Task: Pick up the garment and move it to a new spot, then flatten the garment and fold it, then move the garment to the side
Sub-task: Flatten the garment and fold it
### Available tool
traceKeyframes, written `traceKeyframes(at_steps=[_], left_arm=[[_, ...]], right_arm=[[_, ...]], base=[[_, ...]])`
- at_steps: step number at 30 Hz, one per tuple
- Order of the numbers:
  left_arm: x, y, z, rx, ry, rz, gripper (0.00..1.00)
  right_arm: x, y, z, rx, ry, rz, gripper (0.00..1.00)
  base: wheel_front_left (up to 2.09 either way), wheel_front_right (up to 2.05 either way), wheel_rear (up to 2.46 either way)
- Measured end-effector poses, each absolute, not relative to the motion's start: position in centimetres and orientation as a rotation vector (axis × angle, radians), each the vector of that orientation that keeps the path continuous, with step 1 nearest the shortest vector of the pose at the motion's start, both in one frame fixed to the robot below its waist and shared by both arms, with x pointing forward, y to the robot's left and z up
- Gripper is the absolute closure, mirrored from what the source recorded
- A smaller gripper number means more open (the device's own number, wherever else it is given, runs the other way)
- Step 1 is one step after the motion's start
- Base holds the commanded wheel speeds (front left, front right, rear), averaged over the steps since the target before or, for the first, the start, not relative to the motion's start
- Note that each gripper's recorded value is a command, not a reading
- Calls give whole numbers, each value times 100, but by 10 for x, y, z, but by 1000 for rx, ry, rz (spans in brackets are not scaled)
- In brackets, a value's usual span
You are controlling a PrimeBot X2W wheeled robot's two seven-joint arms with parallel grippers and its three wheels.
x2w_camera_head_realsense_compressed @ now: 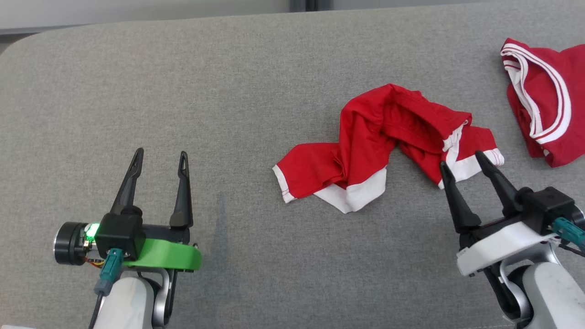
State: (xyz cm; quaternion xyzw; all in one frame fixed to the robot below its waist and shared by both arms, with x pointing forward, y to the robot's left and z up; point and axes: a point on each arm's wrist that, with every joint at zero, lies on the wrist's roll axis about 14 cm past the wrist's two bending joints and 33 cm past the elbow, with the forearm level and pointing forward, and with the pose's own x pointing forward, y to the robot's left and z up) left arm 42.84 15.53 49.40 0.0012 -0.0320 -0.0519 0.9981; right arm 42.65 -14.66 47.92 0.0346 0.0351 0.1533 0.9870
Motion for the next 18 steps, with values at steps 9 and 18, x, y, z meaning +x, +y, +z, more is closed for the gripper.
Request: traceKeyframes(at_steps=[9,18], left_arm=[[439,160,479,1,-31,-89,0],[440,166,471,2,-7,-70,0]], right_arm=[[447,-87,419,111,244,483,0],[457,-64,398,152,297,544,100]], base=[[0,0,0],[0,0,0]])
